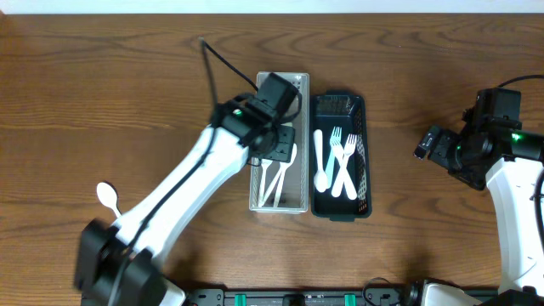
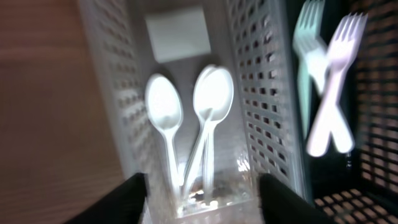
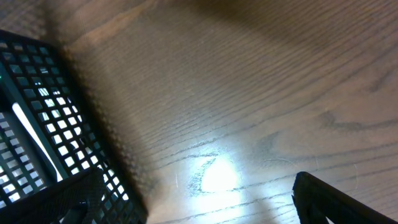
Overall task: Pack container
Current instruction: 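Carry the spoon into the clear basket and open the left gripper, then move the left gripper to the last white spoon at far left and grasp it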
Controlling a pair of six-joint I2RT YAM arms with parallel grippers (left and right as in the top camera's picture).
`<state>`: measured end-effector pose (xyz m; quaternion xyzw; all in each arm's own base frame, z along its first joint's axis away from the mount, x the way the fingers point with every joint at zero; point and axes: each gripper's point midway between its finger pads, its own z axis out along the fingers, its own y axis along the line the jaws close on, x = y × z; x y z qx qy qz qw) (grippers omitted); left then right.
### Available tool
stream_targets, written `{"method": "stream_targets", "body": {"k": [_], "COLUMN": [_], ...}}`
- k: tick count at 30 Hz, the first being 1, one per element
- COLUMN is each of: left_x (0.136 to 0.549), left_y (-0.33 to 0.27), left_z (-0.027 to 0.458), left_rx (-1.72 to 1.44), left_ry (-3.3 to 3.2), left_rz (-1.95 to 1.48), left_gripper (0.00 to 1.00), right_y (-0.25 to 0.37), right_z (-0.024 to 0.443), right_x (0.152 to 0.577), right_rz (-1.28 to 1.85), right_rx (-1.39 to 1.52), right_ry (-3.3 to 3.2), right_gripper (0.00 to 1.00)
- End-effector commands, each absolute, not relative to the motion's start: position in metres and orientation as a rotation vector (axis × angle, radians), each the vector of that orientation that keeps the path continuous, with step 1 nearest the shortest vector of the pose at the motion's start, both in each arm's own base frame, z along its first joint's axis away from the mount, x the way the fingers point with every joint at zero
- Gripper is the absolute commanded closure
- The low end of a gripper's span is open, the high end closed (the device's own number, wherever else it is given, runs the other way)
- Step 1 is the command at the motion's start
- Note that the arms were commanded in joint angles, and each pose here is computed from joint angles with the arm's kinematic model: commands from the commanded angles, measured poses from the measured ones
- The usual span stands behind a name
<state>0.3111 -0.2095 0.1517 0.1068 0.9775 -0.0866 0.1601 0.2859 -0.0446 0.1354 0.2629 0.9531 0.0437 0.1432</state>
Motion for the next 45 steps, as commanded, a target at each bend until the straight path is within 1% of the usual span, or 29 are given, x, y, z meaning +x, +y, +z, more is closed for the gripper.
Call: {"method": "stream_targets", "body": {"k": [1,4,7,10,13,17,20,23,30,33,45], "left_x": [0.318,0.307,0.293,0.274,0.254,0.231,0.218,0.211,0.21,0.211,0.224], "left_y": [-0.162,-0.1,-0.044,0.018,0.067,0.104,0.124,0.135,0.139,0.14,0.142], "left_z": [0.203,0.226,0.243,0.253,0.249,0.223,0.193,0.166,0.11,0.093,0.043], "left_rx": [0.194,-0.066,-0.31,-0.634,-0.907,-1.162,-1.303,-1.38,-1.385,-1.388,-1.404], "left_ry": [2.656,2.634,2.606,2.543,2.486,2.476,2.472,2.461,2.512,2.531,2.666], "left_rz": [-0.089,0.031,0.073,0.125,0.185,0.211,0.231,0.247,0.233,0.236,0.208], "left_gripper": [0.34,0.26,0.25,0.2,0.16,0.13,0.13,0.11,0.01,0.02,0.02], "right_y": [-0.046,-0.046,-0.046,-0.046,-0.046,-0.046,-0.046,-0.046,-0.046,-0.046,-0.046], "right_z": [0.138,0.138,0.138,0.138,0.138,0.138,0.138,0.138,0.138,0.138,0.138], "right_x": [0.285,0.285,0.285,0.285,0.285,0.285,0.285,0.285,0.285,0.285,0.285], "right_rz": [0.132,0.132,0.132,0.132,0.132,0.132,0.132,0.132,0.13,0.13,0.129], "right_rx": [0.749,0.749,0.749,0.749,0.749,0.749,0.749,0.749,0.739,0.738,0.728], "right_ry": [2.743,2.743,2.742,2.743,2.743,2.744,2.744,2.744,2.746,2.747,2.749], "right_gripper": [0.01,0.01,0.01,0.01,0.01,0.01,0.01,0.01,0.01,0.01,0.01]}}
